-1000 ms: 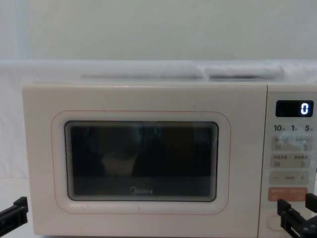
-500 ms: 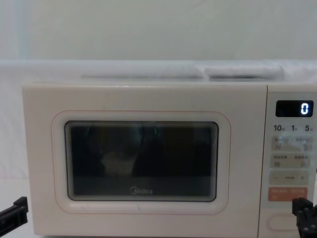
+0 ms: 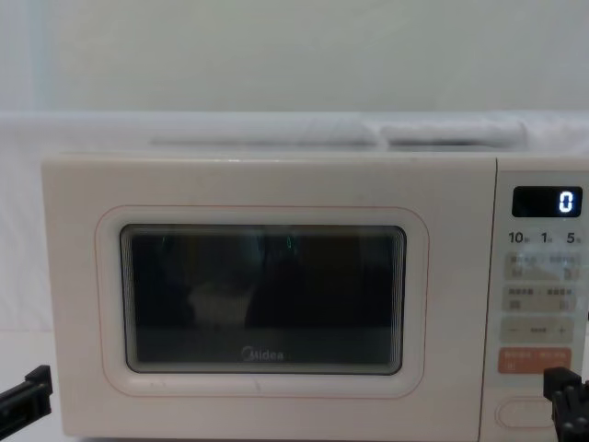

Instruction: Press the button to open the microwave door with one hand; close the microwave door with the other hand.

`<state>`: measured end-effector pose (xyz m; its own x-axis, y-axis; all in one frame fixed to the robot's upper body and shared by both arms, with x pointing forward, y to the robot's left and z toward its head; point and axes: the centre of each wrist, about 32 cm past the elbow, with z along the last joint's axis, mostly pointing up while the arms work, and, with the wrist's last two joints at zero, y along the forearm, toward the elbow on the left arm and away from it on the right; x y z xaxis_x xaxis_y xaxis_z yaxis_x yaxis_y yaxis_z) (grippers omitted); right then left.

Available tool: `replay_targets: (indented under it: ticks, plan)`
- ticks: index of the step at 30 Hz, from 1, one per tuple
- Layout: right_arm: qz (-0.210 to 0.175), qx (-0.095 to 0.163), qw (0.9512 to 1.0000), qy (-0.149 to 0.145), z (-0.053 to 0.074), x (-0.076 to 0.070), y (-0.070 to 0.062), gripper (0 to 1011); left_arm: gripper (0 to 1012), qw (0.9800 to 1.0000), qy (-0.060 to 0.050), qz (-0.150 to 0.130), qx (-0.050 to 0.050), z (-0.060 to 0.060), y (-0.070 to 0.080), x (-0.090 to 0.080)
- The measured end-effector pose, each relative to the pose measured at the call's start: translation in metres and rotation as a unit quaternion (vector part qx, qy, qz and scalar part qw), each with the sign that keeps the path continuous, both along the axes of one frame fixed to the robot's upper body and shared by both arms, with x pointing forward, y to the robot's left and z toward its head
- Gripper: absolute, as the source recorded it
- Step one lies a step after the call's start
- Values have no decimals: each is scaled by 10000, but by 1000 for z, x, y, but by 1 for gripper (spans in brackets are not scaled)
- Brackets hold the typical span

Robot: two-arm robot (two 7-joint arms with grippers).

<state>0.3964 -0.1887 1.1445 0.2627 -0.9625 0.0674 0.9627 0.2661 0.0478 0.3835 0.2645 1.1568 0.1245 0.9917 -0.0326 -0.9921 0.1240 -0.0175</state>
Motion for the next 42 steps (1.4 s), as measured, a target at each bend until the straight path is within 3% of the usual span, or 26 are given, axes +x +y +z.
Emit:
replay_targets:
  ticks: [22,42]
  plan:
    - [-143,12,9998,134,-1,5,-4,0,1001,10000,0,0,0,0,0,0]
    - [-85,59,9979,640,-12,40,-11,0,1001,10000,0,0,0,0,0,0]
